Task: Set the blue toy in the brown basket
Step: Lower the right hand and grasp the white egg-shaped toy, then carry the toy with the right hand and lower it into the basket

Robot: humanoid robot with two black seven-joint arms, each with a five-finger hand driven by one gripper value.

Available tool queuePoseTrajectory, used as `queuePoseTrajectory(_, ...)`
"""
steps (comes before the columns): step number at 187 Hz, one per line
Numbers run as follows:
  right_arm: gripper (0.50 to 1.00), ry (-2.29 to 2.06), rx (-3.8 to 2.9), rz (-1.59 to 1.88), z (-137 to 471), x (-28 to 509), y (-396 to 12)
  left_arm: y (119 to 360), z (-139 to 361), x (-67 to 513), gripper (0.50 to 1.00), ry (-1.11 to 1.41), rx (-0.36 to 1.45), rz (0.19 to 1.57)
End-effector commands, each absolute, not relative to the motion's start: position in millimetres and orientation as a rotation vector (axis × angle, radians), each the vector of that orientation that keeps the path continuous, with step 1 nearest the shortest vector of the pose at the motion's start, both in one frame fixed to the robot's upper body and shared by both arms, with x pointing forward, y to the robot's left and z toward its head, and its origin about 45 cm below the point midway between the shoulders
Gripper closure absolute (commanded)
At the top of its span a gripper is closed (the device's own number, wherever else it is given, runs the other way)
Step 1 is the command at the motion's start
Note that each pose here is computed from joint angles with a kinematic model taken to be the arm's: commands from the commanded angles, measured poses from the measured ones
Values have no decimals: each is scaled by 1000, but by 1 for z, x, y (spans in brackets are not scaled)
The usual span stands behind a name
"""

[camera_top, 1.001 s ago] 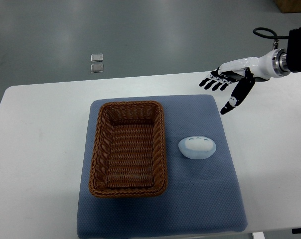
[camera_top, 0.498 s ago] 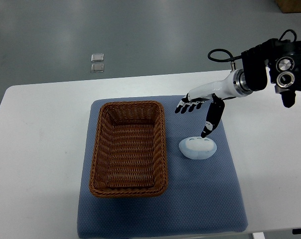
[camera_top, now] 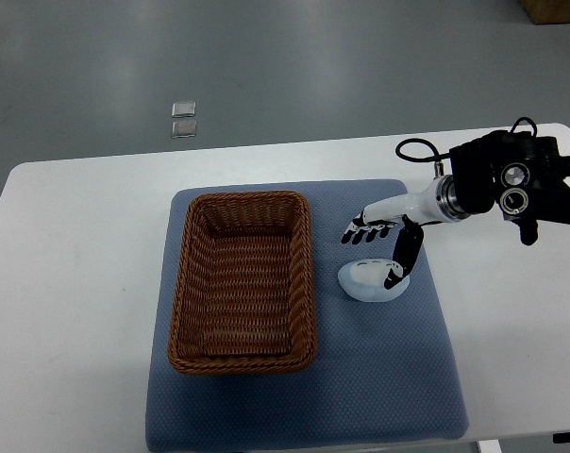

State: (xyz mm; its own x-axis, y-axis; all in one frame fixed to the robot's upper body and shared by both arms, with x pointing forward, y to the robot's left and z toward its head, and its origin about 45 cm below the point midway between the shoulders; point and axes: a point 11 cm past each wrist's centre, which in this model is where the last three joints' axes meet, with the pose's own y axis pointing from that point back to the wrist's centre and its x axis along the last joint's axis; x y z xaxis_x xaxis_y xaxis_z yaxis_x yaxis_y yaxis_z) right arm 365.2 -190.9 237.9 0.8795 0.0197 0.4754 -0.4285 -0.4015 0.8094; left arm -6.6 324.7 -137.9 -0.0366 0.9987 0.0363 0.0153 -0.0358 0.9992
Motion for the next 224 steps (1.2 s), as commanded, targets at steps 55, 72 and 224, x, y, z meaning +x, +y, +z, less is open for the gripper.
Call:
queuePoseTrajectory(55, 595, -324, 1939, 425, 207, 359, -195, 325, -138, -7, 500, 1229, 1232, 1259)
queuePoseTrajectory(72, 603, -328, 1935, 431, 203, 359, -194, 325, -138, -7, 500, 1229, 1231, 1260)
queuePoseTrajectory(224, 1000, -385, 1925, 666, 289, 389, -190, 327, -138, -7, 500, 1225, 1238, 1265)
